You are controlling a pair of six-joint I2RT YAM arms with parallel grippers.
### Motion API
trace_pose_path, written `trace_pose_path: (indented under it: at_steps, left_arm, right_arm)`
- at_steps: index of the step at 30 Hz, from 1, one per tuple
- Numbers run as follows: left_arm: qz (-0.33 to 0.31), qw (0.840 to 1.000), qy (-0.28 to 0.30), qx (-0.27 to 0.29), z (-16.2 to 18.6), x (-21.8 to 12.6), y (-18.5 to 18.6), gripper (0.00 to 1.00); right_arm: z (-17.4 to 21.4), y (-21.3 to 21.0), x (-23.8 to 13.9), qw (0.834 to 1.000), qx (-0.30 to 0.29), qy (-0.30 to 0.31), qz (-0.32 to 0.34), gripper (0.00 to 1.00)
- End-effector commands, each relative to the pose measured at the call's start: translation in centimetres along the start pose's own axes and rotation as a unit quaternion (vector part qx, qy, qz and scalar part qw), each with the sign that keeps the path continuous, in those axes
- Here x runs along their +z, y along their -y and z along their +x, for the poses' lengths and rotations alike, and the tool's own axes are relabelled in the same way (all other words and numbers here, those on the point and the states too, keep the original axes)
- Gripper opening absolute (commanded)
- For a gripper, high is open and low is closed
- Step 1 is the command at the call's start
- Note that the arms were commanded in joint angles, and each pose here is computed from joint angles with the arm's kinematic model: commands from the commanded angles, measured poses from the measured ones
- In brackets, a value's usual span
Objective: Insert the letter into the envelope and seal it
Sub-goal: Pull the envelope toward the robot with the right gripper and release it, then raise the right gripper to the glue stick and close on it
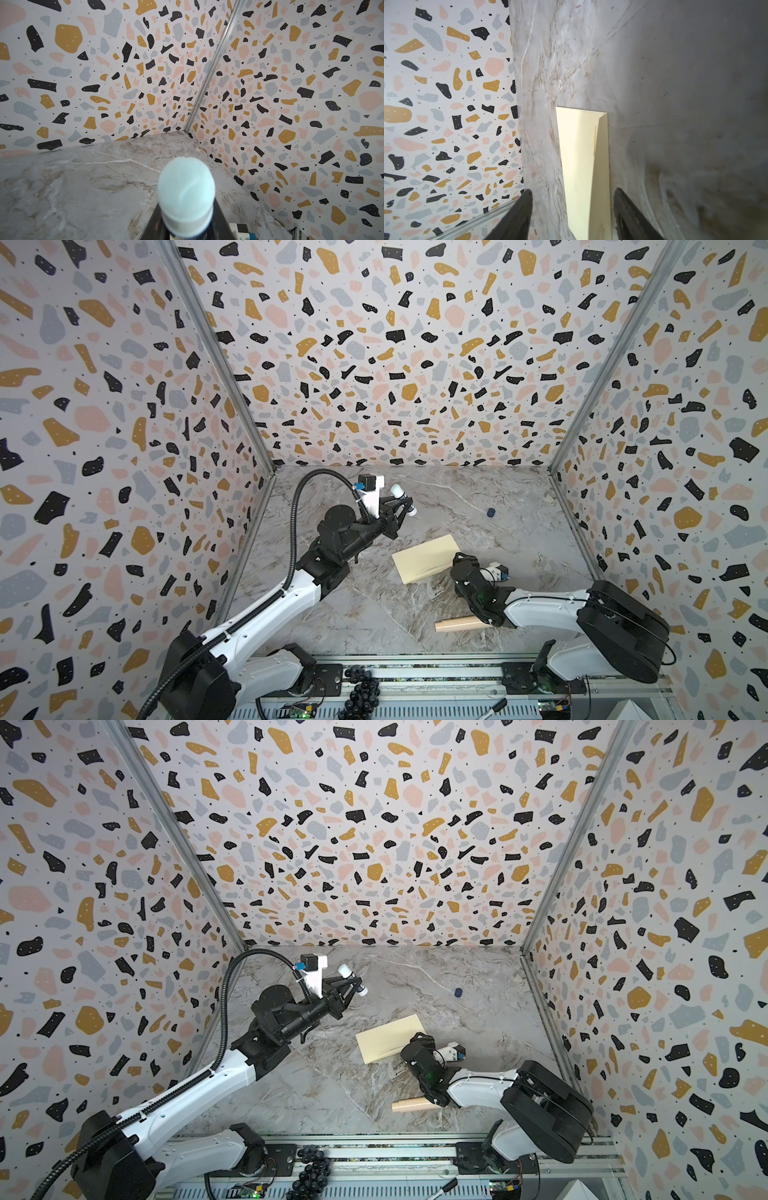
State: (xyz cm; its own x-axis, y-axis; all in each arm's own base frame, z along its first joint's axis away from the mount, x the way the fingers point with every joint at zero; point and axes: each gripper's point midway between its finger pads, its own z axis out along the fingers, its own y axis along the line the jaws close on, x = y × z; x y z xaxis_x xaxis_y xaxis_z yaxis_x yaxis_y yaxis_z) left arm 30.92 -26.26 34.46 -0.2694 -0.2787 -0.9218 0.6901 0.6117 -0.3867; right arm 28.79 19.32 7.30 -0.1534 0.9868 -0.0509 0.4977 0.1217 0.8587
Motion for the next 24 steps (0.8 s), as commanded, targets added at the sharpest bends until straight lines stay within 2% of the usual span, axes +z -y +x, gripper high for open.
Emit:
trace_pose_path:
  at_steps: [1, 5, 8, 9, 11, 14, 16, 17, 18, 22, 24]
  left_arm:
    - [0.009, 0.999, 0.039, -0.017, -2.4, -0.3, 0.8, 0.0]
    - [0.003, 0.998, 0.038, -0.056, -3.1, 0.2, 0.7, 0.0]
    - [0.002, 0.995, 0.027, -0.095, -3.2, 0.8, 0.5, 0.0]
    - [0.005, 0.994, 0.023, -0.11, -3.2, 1.0, 0.4, 0.0]
    - [0.012, 0.99, 0.015, -0.139, -3.1, 1.5, 0.4, 0.0]
    - [0.031, 0.983, -0.004, -0.181, -2.7, 2.2, 0.5, 0.0]
    - [0.048, 0.977, -0.012, -0.206, -2.5, 2.6, 0.8, 0.0]
    - [0.057, 0.976, -0.015, -0.211, -2.5, 2.7, 1.0, 0.0]
    - [0.068, 0.971, -0.017, -0.231, -2.5, 2.8, 1.3, 0.0]
    - [0.088, 0.963, -0.03, -0.255, -2.2, 3.1, 1.9, 0.0]
    - [0.092, 0.961, -0.036, -0.26, -1.9, 3.1, 2.0, 0.0]
  right_arm:
    - [-1.1, -1.8, -1.5, 0.999, -0.043, 0.018, -0.024, 0.69]
    - [-2.8, -5.9, -3.4, 0.984, -0.138, 0.062, -0.093, 0.84]
    - [-3.8, -10.8, -6.1, 0.948, -0.24, 0.107, -0.183, 0.91]
    - [-3.9, -12.7, -7.3, 0.928, -0.277, 0.122, -0.217, 0.93]
    - [-3.4, -16.0, -9.6, 0.878, -0.358, 0.145, -0.282, 0.97]
    - [-1.4, -19.6, -12.6, 0.777, -0.477, 0.158, -0.379, 1.0]
    - [1.4, -20.9, -13.8, 0.696, -0.557, 0.134, -0.432, 0.99]
    - [2.3, -21.2, -13.9, 0.67, -0.586, 0.124, -0.439, 0.99]
    - [3.2, -21.4, -13.9, 0.646, -0.613, 0.115, -0.441, 0.99]
    - [5.3, -21.9, -14.2, 0.565, -0.682, 0.103, -0.452, 0.99]
    - [5.2, -22.3, -14.6, 0.559, -0.681, 0.114, -0.459, 1.0]
